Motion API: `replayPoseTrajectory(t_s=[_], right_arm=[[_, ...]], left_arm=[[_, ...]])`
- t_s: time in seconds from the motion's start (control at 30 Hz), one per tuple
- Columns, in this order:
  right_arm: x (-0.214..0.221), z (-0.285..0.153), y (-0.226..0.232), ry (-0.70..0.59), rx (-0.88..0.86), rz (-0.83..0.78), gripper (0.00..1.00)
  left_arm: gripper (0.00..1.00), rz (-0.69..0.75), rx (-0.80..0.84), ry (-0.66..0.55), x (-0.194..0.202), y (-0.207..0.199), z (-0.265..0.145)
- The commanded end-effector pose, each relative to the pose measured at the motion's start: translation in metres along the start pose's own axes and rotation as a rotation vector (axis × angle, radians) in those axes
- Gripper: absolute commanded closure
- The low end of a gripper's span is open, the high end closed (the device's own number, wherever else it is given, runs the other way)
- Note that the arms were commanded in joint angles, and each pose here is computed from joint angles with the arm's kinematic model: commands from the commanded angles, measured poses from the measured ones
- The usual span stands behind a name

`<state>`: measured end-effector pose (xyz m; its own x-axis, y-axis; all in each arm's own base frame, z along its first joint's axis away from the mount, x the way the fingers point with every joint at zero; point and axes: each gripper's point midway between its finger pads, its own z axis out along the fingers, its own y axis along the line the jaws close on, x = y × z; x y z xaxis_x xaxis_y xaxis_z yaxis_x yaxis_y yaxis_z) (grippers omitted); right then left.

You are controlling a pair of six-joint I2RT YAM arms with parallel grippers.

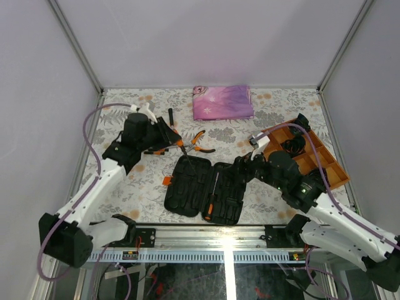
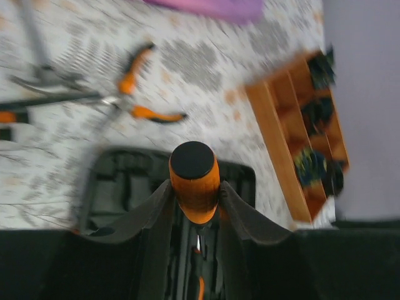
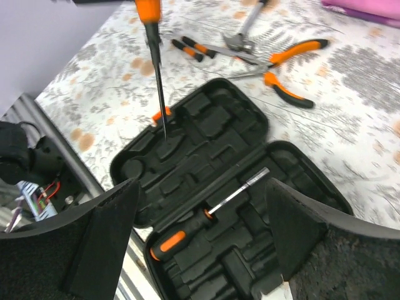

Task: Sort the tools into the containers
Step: Pick up the screwdriver from the center of the board, then place the screwdriver in the storage box.

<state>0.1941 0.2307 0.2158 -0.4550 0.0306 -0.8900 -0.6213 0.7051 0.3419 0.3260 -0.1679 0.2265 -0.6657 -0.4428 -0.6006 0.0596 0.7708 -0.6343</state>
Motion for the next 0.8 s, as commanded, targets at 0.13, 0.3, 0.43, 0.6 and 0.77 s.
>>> replayPoseTrajectory(t_s=[0.13,0.3,0.43,0.6,0.77], right_arm=[[-0.038,0.028,0.067,-0.100,-0.329,0.030,0.15],[-0.026,0.044,0.086,-0.114,-0.359,0.066,0.16],[-0.011,0.055,0.091,-0.087,-0.352,0.090,0.20],[0.007,0.064,0.081,-0.034,-0.305,0.091,0.28],[0.015,0.068,0.076,0.006,-0.276,0.076,0.59]], left_arm=[[0.88,0.072,0.340,0.029,0.069,-0.087,-0.031],[0.93,0.082,0.349,0.074,0.093,-0.100,-0.029],[0.93,0.078,0.352,0.091,0.101,-0.105,-0.029],[0.94,0.076,0.376,0.077,0.098,-0.113,-0.036],[0.94,0.083,0.395,0.089,0.101,-0.116,-0.040]])
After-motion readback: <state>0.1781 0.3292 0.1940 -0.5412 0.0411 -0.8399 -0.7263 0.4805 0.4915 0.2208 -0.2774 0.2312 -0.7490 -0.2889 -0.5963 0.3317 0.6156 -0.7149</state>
